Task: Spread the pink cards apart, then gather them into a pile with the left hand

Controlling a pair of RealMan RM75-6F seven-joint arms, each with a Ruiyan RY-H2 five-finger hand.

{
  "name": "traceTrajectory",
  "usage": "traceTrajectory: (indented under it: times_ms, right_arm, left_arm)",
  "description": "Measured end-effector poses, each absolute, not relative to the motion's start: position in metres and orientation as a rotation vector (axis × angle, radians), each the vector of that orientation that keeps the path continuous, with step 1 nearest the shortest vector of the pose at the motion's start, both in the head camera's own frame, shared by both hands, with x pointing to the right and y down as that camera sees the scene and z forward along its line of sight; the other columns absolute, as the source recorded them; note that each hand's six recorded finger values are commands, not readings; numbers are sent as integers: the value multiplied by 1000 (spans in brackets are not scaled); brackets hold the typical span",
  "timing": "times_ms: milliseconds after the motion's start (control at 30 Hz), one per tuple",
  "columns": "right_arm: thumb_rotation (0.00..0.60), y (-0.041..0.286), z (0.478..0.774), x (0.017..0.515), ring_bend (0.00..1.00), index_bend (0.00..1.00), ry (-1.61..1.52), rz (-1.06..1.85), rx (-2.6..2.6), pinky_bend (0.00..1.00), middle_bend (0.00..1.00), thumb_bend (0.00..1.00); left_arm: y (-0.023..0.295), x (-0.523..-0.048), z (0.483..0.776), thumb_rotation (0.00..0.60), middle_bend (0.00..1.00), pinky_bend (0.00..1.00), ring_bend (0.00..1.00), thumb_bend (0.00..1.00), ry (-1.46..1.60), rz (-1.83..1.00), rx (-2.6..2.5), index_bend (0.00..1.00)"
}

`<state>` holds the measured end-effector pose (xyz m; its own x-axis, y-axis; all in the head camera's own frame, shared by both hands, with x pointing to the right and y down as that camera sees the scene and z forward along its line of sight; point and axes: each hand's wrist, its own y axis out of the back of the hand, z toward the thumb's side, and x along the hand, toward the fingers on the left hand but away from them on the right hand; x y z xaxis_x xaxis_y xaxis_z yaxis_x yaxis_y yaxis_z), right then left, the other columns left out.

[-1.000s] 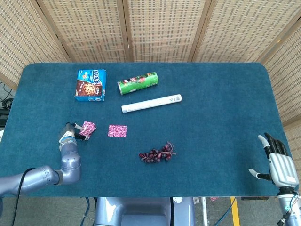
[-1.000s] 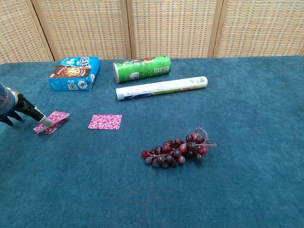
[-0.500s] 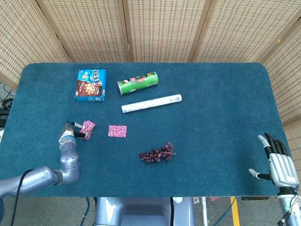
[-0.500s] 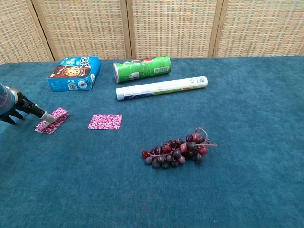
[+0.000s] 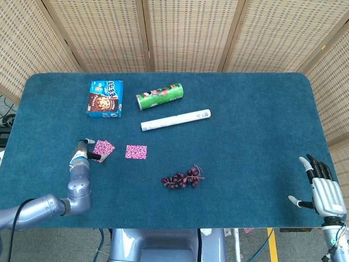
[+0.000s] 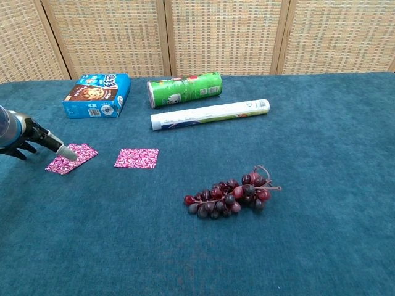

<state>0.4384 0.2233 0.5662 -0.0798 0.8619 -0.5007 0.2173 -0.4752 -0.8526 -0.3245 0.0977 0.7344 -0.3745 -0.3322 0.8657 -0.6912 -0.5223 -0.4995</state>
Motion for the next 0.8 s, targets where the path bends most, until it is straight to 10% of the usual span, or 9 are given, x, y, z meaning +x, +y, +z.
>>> traceTrajectory:
  times_ms: [533,800]
  right_arm:
    - [600,223,566,439,0,68,-1172,1597,-1677,0,0,131]
    - [600,223,566,438,0,68,-1171,1596,-1675,0,0,131]
  left_arm:
    - [61,-291,690,600,0,0,0,210,-1505,2027,2132,155]
    - [98,-265,690,600,0,0,0,213,-1181,2162,2490,168]
